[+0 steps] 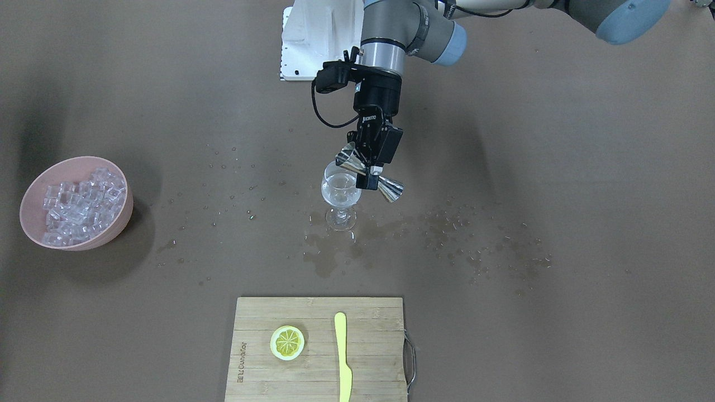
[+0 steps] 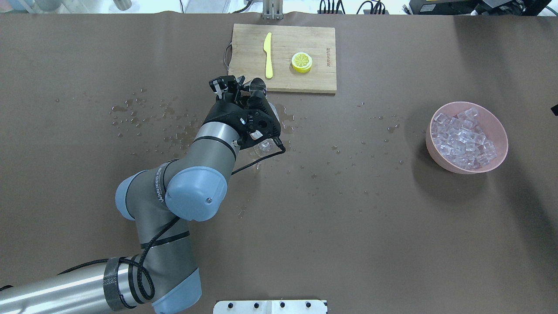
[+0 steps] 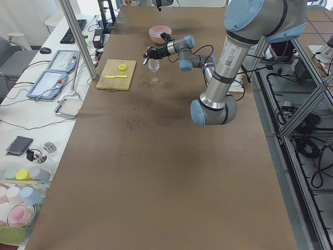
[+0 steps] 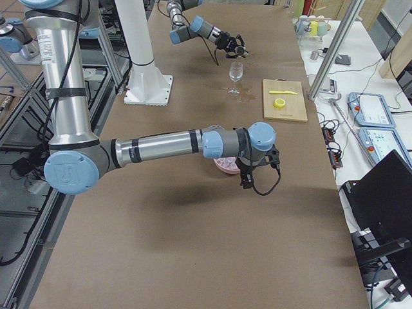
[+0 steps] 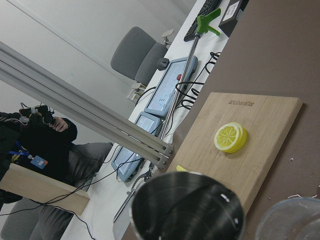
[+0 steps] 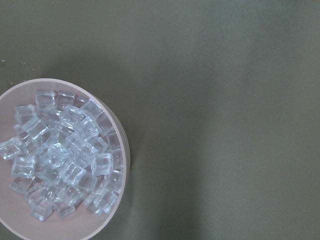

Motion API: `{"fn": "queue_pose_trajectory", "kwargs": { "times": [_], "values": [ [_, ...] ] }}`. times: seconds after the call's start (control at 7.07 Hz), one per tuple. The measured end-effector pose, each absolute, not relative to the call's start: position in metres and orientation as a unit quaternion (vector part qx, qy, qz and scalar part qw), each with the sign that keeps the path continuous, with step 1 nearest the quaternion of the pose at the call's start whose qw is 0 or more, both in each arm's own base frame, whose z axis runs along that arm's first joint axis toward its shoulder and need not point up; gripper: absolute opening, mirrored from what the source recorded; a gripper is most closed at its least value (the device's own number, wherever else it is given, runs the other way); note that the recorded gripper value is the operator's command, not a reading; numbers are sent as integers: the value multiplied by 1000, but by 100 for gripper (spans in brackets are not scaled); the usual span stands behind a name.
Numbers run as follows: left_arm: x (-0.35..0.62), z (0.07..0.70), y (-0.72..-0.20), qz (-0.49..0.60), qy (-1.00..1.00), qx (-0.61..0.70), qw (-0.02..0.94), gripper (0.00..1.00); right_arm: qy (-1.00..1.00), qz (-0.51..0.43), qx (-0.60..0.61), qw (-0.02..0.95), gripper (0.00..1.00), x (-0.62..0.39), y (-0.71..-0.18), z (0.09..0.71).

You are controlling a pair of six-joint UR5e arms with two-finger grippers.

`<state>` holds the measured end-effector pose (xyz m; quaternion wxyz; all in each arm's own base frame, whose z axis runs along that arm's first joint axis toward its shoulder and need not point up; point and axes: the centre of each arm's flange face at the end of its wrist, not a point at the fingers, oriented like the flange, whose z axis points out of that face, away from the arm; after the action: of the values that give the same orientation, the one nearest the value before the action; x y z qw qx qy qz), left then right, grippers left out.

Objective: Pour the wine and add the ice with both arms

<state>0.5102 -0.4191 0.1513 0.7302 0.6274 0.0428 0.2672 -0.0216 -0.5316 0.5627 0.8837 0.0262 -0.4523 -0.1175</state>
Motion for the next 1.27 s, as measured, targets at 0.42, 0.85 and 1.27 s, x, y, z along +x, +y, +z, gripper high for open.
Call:
{"fn": "queue_pose_trajectory", "kwargs": {
  "times": [0.42, 0.85, 1.27],
  "values": [
    [516, 159, -421, 328, -14, 606, 725, 0, -453, -120, 27, 883, 100, -24, -533, 561],
    [518, 159, -422, 366, -48, 589, 719, 0, -453, -121, 28, 883, 100, -25, -534, 559],
    [518, 150, -423, 403, -90, 571, 709, 0, -453, -121, 27, 883, 100, -26, -534, 559]
  ]
}}
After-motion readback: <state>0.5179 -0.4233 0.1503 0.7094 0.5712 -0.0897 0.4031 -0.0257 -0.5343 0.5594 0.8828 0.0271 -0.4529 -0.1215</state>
